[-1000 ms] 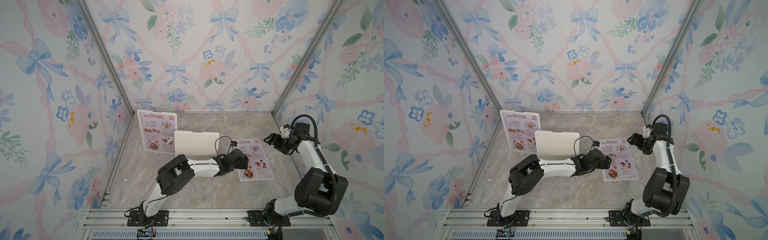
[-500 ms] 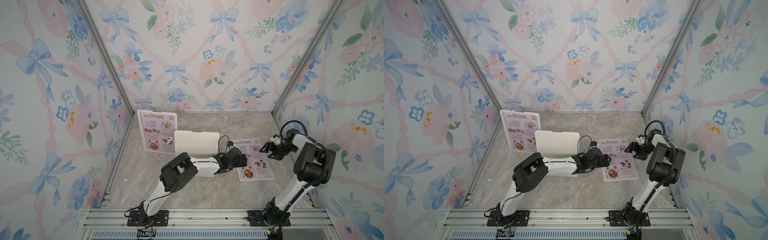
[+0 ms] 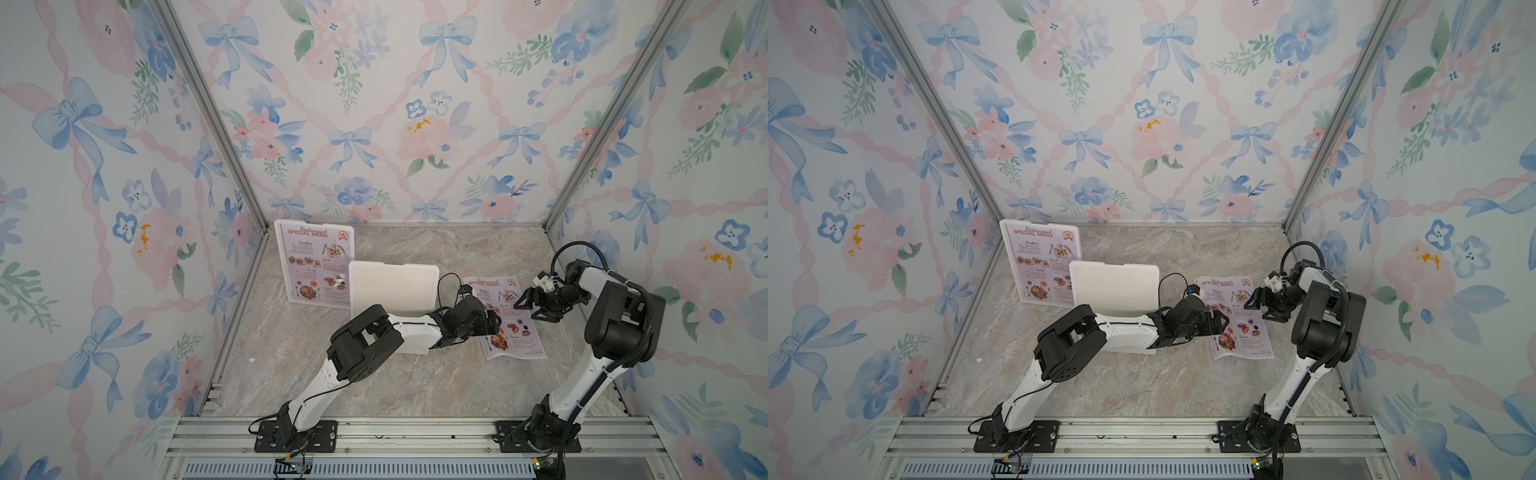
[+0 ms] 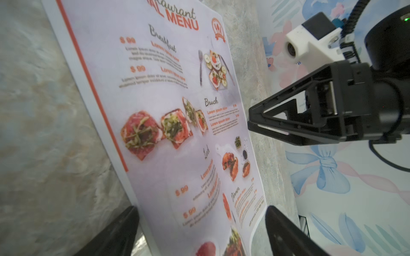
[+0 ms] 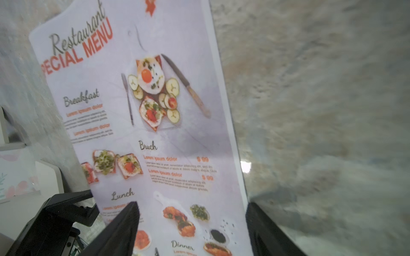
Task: Insert the menus into the narrow rack
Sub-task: Pick up the menu from the center of the board.
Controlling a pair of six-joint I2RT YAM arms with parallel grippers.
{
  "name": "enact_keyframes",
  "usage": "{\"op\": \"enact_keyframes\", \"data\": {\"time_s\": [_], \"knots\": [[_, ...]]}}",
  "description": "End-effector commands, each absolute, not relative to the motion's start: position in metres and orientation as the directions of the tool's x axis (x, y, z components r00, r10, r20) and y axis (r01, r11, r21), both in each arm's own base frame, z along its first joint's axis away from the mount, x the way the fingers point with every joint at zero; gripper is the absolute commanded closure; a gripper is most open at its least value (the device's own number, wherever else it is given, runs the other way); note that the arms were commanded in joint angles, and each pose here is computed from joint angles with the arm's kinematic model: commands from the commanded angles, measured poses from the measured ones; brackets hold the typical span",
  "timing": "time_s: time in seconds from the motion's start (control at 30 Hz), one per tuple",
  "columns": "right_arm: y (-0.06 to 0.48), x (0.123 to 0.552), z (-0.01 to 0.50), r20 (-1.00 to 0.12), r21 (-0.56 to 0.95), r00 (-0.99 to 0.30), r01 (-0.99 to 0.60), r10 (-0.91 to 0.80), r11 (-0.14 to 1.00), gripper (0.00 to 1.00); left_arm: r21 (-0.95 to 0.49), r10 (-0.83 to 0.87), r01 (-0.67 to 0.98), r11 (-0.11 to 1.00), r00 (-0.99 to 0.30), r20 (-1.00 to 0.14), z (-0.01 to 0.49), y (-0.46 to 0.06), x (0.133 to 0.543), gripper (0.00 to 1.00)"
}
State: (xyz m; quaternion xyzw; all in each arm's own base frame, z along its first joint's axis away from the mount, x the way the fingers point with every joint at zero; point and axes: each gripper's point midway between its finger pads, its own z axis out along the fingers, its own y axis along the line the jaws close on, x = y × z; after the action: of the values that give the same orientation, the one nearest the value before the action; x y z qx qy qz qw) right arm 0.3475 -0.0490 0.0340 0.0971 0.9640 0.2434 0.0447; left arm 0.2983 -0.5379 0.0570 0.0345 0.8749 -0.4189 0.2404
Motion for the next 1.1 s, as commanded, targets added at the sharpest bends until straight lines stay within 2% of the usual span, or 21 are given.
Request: {"op": "enact_keyframes", "data": {"time_s": [0.0, 0.3, 0.43, 0.6, 0.7, 0.8, 1.0, 1.07], "knots": [[-0.025, 0.341, 0.029, 0.030, 0.517, -0.991, 0.128, 0.131, 0.846, 0.21, -0.699, -0.110, 0.224, 0.679, -0.911, -0.398, 0.025, -0.534, 0.292, 0.08], [-0.006, 0.335, 0.024, 0.096, 0.551, -0.987, 0.158, 0.126, 0.819, 0.20, -0.703, -0.112, 0.221, 0.676, -0.912, -0.394, 0.020, -0.537, 0.294, 0.09], [-0.005, 0.337, 0.029, 0.085, 0.556, -0.986, 0.166, 0.143, 0.815, 0.21, -0.703, -0.124, 0.207, 0.680, -0.913, -0.389, 0.016, -0.538, 0.296, 0.12], [-0.007, 0.341, 0.039, 0.054, 0.559, -0.979, 0.191, 0.194, 0.807, 0.21, -0.700, -0.138, 0.197, 0.686, -0.910, -0.392, 0.013, -0.539, 0.299, 0.29], [-0.012, 0.344, 0.050, 0.017, 0.571, -0.972, 0.202, 0.235, 0.796, 0.22, -0.678, -0.106, 0.250, 0.691, -0.893, -0.437, 0.016, -0.542, 0.301, 0.52], [-0.019, 0.346, 0.061, -0.021, 0.590, -0.958, 0.219, 0.286, 0.777, 0.22, -0.656, -0.097, 0.287, 0.698, -0.870, -0.484, 0.028, -0.540, 0.303, 0.67], [-0.024, 0.351, 0.105, -0.168, 0.611, -0.919, 0.188, 0.357, 0.769, 0.22, -0.588, -0.056, 0.436, 0.681, -0.770, -0.636, 0.085, -0.548, 0.301, 0.70], [-0.020, 0.354, 0.136, -0.285, 0.622, -0.882, 0.128, 0.375, 0.772, 0.21, -0.537, -0.047, 0.504, 0.676, -0.698, -0.715, 0.120, -0.548, 0.299, 0.69]]}}
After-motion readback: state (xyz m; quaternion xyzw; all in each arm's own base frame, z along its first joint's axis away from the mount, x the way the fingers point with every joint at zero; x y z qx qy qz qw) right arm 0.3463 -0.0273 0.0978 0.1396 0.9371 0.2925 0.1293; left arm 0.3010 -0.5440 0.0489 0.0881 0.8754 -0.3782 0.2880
